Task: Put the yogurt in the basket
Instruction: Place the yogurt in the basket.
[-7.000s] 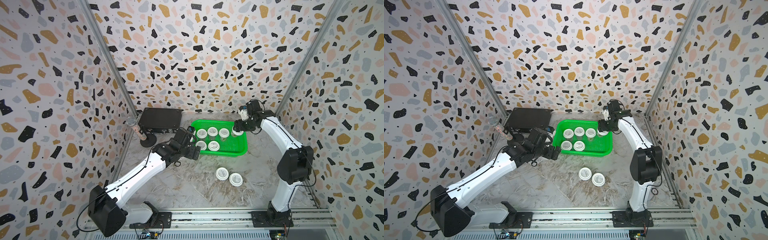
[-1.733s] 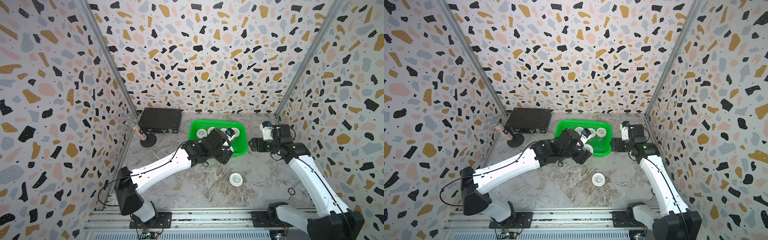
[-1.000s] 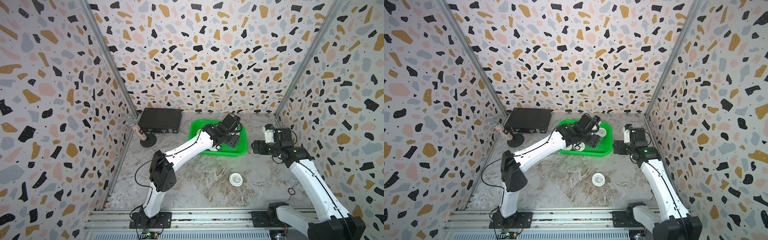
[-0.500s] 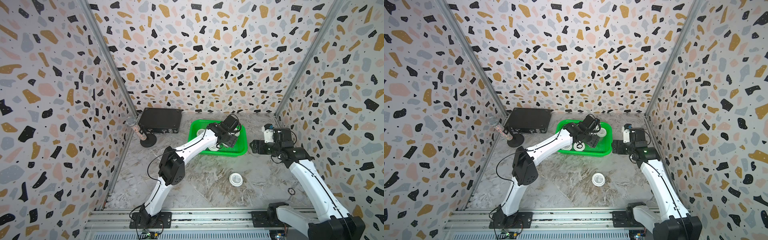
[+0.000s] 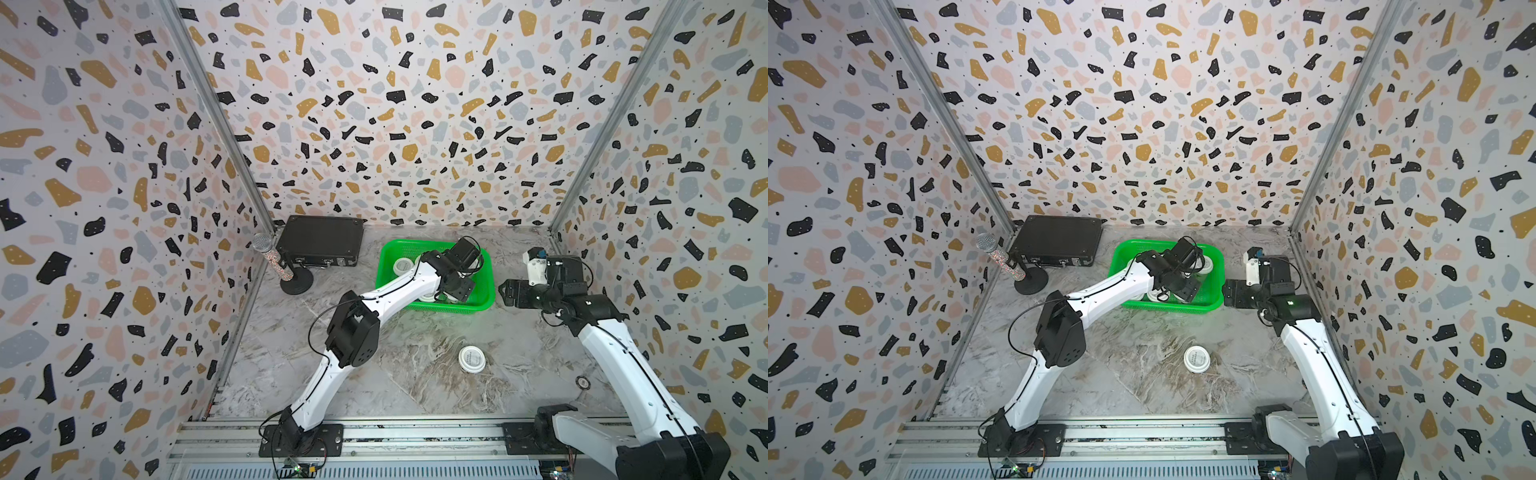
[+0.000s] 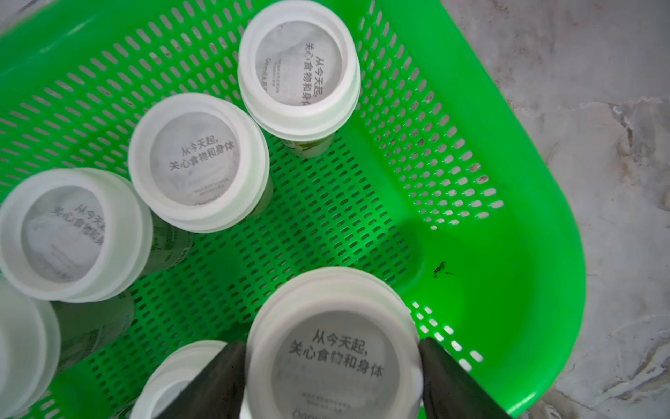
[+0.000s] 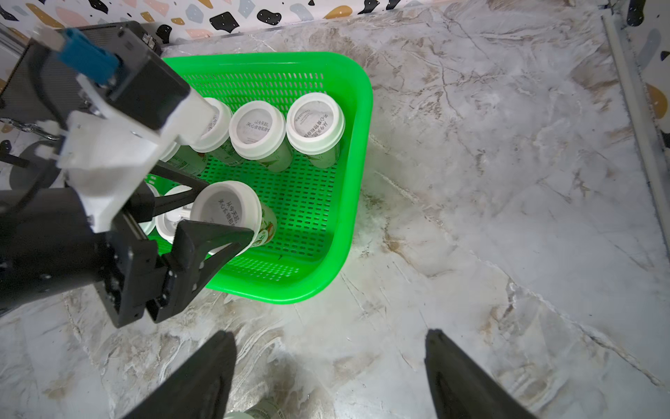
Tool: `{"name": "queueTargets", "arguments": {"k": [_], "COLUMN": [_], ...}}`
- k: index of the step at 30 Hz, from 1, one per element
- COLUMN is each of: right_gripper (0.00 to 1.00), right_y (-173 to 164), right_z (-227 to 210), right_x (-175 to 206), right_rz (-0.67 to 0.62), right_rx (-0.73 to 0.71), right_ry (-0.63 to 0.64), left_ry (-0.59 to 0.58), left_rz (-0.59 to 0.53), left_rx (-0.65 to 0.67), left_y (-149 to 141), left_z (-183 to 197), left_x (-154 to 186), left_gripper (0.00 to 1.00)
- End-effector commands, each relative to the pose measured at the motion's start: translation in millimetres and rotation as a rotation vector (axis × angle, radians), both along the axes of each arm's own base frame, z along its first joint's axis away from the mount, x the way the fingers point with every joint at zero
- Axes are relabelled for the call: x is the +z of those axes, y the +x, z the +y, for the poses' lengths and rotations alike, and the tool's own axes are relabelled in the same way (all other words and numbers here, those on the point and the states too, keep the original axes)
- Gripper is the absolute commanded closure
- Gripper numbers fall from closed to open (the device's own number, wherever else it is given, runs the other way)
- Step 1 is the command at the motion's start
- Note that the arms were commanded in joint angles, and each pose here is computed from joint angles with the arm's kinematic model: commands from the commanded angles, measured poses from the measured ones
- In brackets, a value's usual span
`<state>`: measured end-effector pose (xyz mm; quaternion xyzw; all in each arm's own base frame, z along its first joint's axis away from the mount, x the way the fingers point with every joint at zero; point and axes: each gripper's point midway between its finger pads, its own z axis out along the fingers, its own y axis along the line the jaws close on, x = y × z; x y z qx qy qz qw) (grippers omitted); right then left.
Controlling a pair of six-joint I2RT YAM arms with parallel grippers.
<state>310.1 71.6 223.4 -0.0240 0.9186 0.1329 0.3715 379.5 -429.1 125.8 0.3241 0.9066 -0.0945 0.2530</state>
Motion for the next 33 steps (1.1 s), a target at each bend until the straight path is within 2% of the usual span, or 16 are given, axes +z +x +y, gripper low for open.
{"name": "queueTargets", "arguments": {"k": [1, 19, 33], "right_gripper": [0.13, 0.13, 0.13], "right_y": [-3.0, -3.8, -3.9], "right_z": [0.2, 0.7, 1.0], "right_x": [3.5, 1.6, 0.6], "right_rz": [-0.016, -0.01, -0.008], "right_rx": [0.002, 0.006, 0.009], "right_ry": [0.01, 0.013, 0.012], "left_ry": [-0.012, 0.009, 0.052], "left_rz": [-0.01, 0.019, 0.051], "left_rx": [-0.014, -0.002, 0.002], "left_y": [4.6, 11.5, 4.8], "left_z": [-2.9, 0.7, 9.8], "left_x": [5.0, -20.9, -36.9], "left_gripper": [0.25, 0.25, 0.22]}}
